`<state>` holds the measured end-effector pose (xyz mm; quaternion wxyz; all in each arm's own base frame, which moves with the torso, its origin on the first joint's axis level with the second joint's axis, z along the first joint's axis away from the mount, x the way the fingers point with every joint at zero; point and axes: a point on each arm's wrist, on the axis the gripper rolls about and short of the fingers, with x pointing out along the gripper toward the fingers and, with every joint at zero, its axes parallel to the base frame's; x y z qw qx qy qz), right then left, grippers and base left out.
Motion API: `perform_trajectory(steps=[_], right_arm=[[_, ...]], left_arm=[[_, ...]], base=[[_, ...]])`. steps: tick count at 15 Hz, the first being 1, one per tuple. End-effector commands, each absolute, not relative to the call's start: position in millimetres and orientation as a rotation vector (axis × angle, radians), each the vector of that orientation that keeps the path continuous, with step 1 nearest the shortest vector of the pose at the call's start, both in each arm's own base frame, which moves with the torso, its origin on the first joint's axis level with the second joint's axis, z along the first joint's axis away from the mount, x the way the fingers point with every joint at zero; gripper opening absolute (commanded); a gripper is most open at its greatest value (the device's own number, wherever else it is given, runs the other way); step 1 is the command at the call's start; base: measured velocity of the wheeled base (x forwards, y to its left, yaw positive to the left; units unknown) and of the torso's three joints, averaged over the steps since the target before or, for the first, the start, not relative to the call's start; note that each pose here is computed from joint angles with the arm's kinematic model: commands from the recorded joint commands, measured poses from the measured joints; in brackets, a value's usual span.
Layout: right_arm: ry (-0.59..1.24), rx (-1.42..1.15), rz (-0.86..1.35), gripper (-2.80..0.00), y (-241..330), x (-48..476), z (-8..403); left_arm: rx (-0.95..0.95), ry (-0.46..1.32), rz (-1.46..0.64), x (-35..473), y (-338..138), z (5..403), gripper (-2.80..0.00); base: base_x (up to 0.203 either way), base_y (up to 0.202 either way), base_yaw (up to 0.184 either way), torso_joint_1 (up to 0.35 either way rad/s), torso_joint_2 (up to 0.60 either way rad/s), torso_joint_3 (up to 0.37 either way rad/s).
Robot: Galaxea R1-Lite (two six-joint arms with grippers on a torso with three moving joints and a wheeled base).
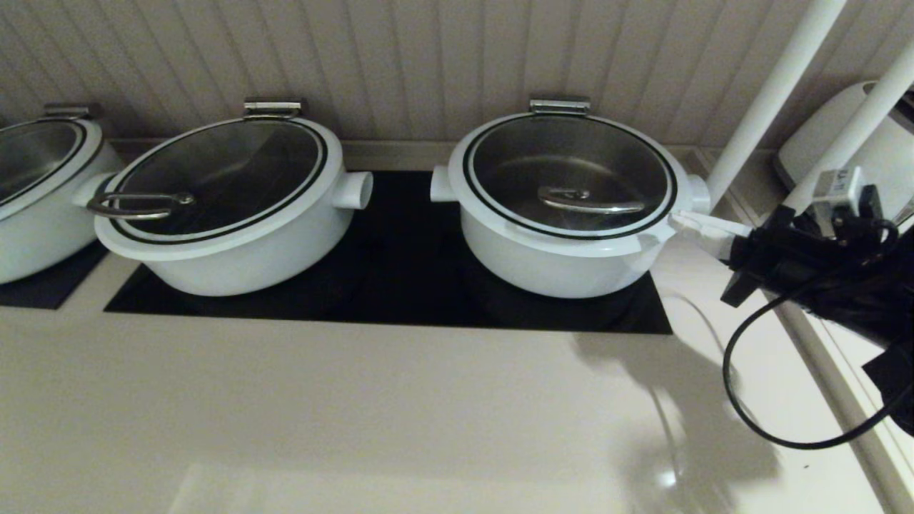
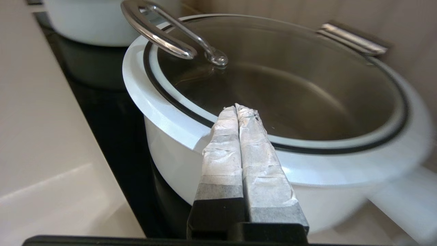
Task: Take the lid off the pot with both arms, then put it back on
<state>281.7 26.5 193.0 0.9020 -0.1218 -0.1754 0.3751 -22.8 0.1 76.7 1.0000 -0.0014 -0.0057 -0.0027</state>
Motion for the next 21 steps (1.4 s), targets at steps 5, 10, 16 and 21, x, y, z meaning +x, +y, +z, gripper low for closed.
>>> perform_trajectory(steps=[5, 10, 16, 21], right_arm=[[-0.369, -0.246, 0.671, -2.8, 19, 201, 200], [-0.283, -0.209, 0.561, -2.8, 13, 119, 171], [-0.195, -0.177, 0.388, -2.8, 9, 54, 156], [0.0, -0.132, 0.219, -2.8, 5, 1, 105]], left_arm=[[-0.003, -0.011, -0.005, -23, 0, 77, -2.8], [-0.004, -0.011, -0.006, -23, 0, 77, -2.8], [-0.003, -0.011, -0.006, -23, 0, 77, -2.8], [-0.003, -0.011, -0.005, -23, 0, 77, -2.8]], base=[[0.0, 0.0, 0.0, 0.0, 0.0, 0.0], [0.0, 0.0, 0.0, 0.0, 0.0, 0.0], [0.0, 0.0, 0.0, 0.0, 0.0, 0.0], [0.0, 0.0, 0.0, 0.0, 0.0, 0.0]])
